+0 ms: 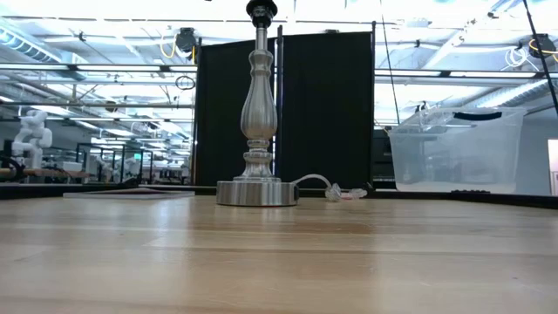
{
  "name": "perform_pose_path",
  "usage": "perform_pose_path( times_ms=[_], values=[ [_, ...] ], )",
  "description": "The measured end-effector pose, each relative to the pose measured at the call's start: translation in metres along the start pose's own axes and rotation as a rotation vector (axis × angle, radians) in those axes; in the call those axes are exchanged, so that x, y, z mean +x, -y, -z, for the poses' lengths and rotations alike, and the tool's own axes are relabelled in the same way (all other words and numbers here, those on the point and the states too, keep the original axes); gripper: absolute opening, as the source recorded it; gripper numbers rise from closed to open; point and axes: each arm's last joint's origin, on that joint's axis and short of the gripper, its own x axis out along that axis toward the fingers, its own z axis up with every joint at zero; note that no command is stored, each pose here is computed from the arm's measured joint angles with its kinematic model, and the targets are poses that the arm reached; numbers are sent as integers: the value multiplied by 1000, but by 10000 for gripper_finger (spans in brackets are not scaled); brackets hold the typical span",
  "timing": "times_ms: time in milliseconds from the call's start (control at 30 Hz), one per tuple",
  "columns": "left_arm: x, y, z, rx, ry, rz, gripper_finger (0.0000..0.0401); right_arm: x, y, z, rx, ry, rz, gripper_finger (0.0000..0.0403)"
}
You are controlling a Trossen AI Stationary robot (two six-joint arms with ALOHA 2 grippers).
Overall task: Screw lightbulb
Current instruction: Insert the white lightbulb into the silver lamp
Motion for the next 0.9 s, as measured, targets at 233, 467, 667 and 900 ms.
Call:
perform_pose_path(
  times_ms=[233,467,667,900],
  values=[
    [5,8,-7,23,49,31,29,17,15,3,54,79,-83,0],
    [12,6,-6,23,46,3,29,28,27,6,131,143,-177,0],
    [16,3,-1,18,17,-44,29,29,26,7,147,162,-258,0],
    [15,-2,2,13,3,-63,29,27,24,6,153,157,-268,0]
  ],
)
